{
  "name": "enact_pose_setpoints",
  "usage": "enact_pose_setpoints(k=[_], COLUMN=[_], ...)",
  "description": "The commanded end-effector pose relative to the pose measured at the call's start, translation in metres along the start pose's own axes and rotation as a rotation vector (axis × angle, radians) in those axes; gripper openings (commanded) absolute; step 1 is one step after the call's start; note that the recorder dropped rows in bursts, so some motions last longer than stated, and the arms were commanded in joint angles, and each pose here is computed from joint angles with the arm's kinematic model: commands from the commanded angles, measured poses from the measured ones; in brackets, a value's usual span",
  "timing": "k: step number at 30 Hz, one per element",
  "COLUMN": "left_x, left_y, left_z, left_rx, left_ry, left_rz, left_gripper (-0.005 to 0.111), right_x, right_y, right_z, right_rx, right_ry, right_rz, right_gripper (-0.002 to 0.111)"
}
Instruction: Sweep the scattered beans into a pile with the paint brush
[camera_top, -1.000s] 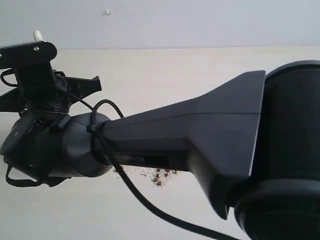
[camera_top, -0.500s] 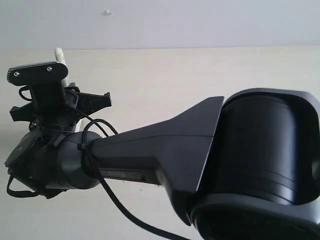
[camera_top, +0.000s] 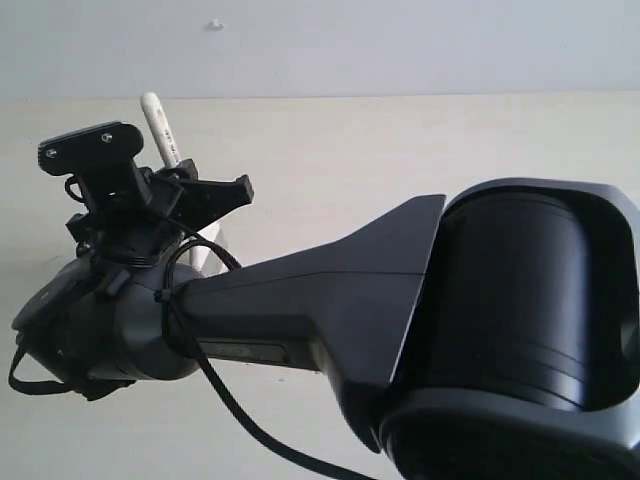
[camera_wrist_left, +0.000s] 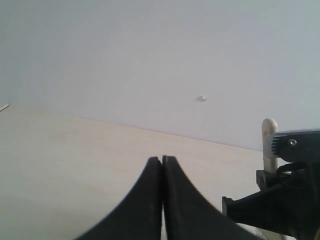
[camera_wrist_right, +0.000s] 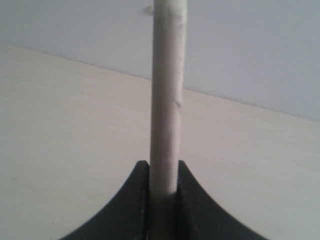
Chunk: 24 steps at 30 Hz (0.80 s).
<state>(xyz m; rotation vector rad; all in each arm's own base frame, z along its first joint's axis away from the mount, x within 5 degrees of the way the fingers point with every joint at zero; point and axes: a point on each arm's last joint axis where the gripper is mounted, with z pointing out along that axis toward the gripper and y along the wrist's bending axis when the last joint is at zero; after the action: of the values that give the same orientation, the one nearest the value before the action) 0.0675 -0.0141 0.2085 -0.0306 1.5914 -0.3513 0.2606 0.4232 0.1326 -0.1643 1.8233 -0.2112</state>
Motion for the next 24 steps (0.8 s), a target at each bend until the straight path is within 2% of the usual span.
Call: enact_pose_setpoints(k=[1,10,17,24], left_x=[0.0,0.0,0.0,0.0], left_y=[0.0,0.0,0.0,0.0], left_z=[-0.001,-0.001,-0.001,-0.001], left_rx=[0.007,0.007,0.007,0.007], left_ry=[-0.003,-0.003,-0.003,-0.003], left_rz=[-0.006,-0.006,-0.006,-0.006], left_gripper=[0.0,0.0,0.0,0.0], right_x=[-0.002,-0.007,-0.025,-0.014], right_y=[-0.006,-0.007,-0.002,0.01], right_z=[0.0,-0.002,-0.021,-0.026], right_rx=[0.063,0.06,0.01,-0.083], right_ry=[0.014,0.009,-0.051,0.041], right_rz=[-0.016,-0.02,0.14,0.216], right_gripper=[0.0,0.0,0.0,0.0])
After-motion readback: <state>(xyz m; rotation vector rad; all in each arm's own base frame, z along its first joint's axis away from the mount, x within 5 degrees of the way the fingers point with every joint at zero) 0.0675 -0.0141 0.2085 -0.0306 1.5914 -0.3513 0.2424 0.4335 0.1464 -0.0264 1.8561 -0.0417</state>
